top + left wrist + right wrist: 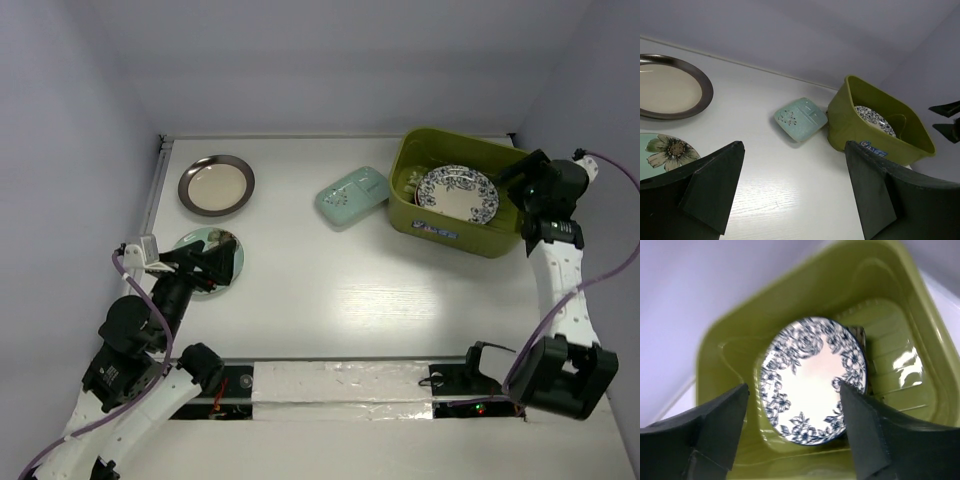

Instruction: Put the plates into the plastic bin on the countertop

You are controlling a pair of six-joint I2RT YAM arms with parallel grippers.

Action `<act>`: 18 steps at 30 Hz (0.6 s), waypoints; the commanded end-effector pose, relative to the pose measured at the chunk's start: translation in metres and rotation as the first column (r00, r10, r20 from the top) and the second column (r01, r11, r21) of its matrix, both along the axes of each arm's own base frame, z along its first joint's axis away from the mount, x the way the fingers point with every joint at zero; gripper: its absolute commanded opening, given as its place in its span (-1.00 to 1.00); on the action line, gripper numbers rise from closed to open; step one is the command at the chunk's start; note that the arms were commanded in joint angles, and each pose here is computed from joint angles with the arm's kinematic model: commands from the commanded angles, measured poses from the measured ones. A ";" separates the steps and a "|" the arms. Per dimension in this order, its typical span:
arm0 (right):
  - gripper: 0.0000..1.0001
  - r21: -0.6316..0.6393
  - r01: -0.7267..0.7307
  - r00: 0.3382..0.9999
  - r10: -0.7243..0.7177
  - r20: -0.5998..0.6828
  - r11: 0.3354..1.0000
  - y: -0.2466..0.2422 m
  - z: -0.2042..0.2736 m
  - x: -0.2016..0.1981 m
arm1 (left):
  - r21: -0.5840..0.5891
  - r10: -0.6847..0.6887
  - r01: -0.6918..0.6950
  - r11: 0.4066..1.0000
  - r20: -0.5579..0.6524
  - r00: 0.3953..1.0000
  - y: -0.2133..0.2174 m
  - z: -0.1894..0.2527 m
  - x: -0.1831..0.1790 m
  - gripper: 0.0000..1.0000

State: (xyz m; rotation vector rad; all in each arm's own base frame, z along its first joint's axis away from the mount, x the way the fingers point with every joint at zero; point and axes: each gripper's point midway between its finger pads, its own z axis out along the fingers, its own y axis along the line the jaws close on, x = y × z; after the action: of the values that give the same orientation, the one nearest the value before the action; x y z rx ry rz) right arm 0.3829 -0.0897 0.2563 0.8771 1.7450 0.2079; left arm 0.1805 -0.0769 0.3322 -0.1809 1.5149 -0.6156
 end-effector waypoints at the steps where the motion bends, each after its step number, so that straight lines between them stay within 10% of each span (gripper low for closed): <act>1: 0.55 -0.056 -0.076 0.989 0.083 0.125 0.996 0.026 0.049 -0.011 | -0.011 0.000 0.000 1.000 0.033 0.999 0.002 0.006 -0.002 0.58; 5: -0.95 -0.027 -0.394 0.903 0.392 0.178 0.919 0.150 0.051 -0.014 | -0.014 0.005 -0.004 1.000 0.036 0.999 0.003 0.007 -0.003 0.26; 12: -1.00 0.084 -0.816 0.579 0.809 0.106 0.572 0.420 -0.018 -0.045 | -0.008 0.034 -0.034 0.999 0.011 0.999 0.006 0.001 0.001 -0.79; 18: -0.73 0.184 -0.924 0.359 0.927 0.113 0.335 0.558 -0.053 -0.065 | -0.020 0.057 -0.056 0.998 0.012 0.998 0.012 0.002 0.000 -0.98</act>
State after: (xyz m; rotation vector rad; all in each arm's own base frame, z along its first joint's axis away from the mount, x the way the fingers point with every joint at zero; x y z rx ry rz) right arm 0.3144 0.4218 0.1556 -0.1299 2.2223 0.9877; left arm 0.1808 -0.0688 0.3302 -0.2121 1.5127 -0.5848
